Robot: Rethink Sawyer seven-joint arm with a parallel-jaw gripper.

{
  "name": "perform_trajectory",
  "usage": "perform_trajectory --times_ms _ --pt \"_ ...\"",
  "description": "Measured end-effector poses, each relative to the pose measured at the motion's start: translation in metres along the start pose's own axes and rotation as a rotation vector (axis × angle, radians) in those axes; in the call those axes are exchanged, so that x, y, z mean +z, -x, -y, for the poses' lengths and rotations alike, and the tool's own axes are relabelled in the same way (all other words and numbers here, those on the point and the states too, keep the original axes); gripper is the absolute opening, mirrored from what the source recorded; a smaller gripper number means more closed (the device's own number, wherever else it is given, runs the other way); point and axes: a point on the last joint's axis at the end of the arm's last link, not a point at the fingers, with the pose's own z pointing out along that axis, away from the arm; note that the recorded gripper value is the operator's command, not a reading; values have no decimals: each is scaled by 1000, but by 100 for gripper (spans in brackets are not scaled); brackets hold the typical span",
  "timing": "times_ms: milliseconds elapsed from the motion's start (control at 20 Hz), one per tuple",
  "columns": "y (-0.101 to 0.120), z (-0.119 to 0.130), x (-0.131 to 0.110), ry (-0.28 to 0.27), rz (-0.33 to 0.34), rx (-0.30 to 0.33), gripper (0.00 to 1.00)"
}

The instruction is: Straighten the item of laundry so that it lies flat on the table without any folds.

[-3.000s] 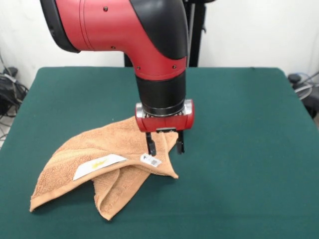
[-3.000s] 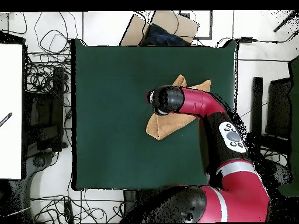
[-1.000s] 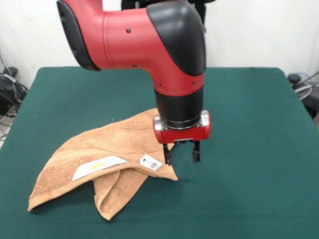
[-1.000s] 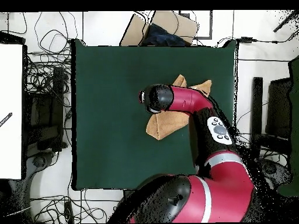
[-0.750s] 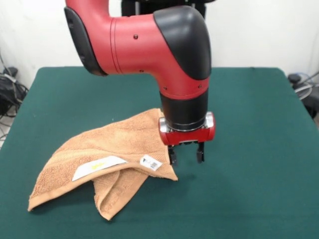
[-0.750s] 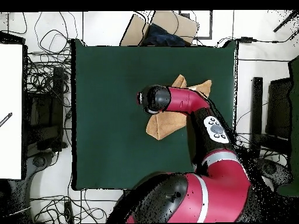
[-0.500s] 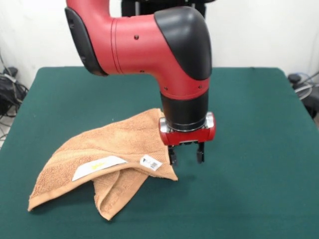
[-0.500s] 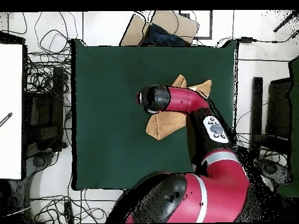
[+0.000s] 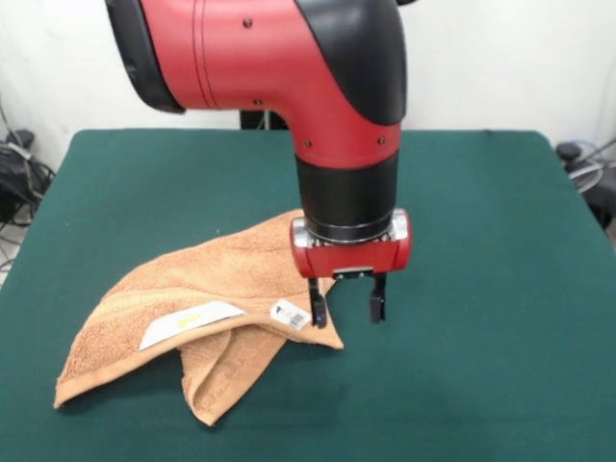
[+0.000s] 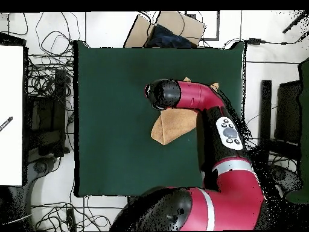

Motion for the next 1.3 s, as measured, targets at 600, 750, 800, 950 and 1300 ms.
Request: perform_trajectory --times_ms 600,750,800,950,1300 --pt "21 10 -27 -29 44 -1 100" --pt "20 10 -21 -25 37 2 100" --pt "19 10 -18 -23 34 3 100" --pt "17 11 -6 -17 25 8 100" --pt "3 8 20 2 -13 16 100"
